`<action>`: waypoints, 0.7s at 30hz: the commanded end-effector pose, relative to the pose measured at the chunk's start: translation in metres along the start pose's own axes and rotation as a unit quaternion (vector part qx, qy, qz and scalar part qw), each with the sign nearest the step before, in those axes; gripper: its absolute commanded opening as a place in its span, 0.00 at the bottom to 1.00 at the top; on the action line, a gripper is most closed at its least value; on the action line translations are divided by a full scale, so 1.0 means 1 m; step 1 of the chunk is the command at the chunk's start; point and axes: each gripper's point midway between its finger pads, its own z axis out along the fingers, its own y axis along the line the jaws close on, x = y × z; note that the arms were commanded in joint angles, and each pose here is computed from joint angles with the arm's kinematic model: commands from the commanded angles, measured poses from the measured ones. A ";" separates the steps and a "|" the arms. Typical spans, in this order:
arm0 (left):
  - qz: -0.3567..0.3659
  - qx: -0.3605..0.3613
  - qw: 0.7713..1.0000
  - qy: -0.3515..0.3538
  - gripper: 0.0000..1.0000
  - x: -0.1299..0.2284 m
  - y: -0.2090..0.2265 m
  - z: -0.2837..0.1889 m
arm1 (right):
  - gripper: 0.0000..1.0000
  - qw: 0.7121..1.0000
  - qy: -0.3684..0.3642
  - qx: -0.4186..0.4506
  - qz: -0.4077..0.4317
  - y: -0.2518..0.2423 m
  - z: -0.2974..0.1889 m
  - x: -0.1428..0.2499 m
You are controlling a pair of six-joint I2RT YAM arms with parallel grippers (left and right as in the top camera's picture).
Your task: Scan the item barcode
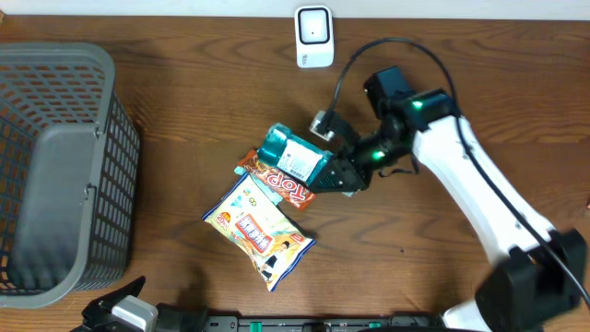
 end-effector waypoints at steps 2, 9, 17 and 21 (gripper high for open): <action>0.003 0.005 1.000 -0.005 0.98 -0.002 -0.002 -0.001 | 0.01 0.994 -0.059 -0.070 -0.054 0.059 -0.024 -0.017; 0.003 0.005 1.000 -0.005 0.98 -0.002 -0.002 -0.001 | 0.01 0.996 -0.033 -0.086 -0.013 0.074 -0.026 0.000; 0.003 0.005 1.000 -0.005 0.98 -0.002 -0.002 -0.001 | 0.01 0.996 -0.020 -0.091 0.009 0.078 -0.026 0.007; 0.003 0.005 1.000 -0.005 0.98 -0.002 -0.002 -0.001 | 0.01 0.996 -0.020 -0.092 0.009 0.078 -0.026 0.007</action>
